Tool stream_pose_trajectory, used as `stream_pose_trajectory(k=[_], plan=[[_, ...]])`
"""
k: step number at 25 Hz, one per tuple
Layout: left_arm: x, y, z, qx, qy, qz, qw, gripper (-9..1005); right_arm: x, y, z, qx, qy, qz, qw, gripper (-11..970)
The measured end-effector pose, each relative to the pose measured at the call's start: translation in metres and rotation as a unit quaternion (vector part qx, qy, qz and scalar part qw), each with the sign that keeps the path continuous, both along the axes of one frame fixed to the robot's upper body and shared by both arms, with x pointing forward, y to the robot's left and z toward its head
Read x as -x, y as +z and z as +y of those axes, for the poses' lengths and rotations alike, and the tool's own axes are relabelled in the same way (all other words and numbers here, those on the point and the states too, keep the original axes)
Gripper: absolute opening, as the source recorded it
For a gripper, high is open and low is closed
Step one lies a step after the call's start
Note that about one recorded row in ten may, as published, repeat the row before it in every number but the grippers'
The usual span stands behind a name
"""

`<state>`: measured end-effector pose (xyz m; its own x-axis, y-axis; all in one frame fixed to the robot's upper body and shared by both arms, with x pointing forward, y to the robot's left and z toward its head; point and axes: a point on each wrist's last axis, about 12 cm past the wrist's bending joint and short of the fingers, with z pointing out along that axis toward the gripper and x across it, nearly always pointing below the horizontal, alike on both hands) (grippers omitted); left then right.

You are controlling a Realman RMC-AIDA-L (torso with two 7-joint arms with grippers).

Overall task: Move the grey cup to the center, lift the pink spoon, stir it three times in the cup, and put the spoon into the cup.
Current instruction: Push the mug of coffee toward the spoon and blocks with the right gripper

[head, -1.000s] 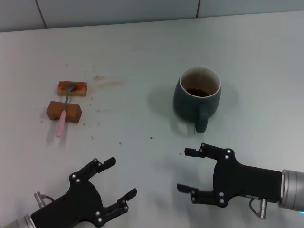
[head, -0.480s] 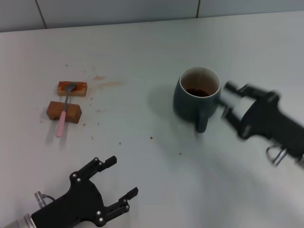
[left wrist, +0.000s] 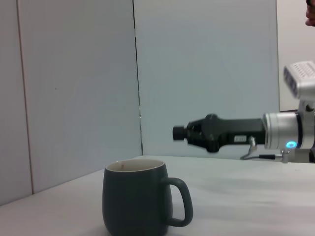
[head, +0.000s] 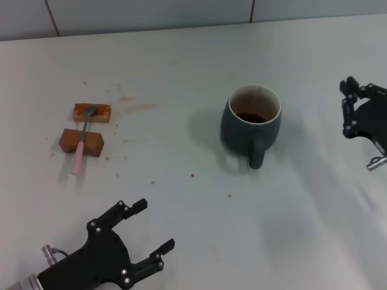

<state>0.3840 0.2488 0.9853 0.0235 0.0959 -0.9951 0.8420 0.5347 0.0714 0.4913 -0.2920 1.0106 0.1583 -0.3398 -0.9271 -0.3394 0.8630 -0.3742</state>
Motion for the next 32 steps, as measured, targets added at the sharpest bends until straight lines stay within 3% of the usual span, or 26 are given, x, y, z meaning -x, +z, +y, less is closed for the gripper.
stream_pose_trajectory(k=[4, 9, 20, 32], plan=[[0.002, 0.000, 0.000, 0.002, 0.001, 0.000, 1.000, 801, -0.010, -0.008, 0.010, 0.055, 0.036, 0.035, 0.997, 62], [0.002, 0.001, 0.000, 0.006, 0.000, -0.002, 1.000, 800, -0.016, -0.014, 0.022, 0.079, 0.064, 0.061, 0.993, 50], [0.002, 0.002, 0.000, 0.010, 0.000, -0.003, 1.000, 801, -0.027, -0.013, 0.051, 0.068, 0.097, 0.078, 0.990, 50], [0.002, 0.003, 0.000, 0.013, -0.002, -0.006, 1.000, 800, -0.054, -0.004, 0.104, 0.063, 0.145, 0.107, 0.982, 50]])
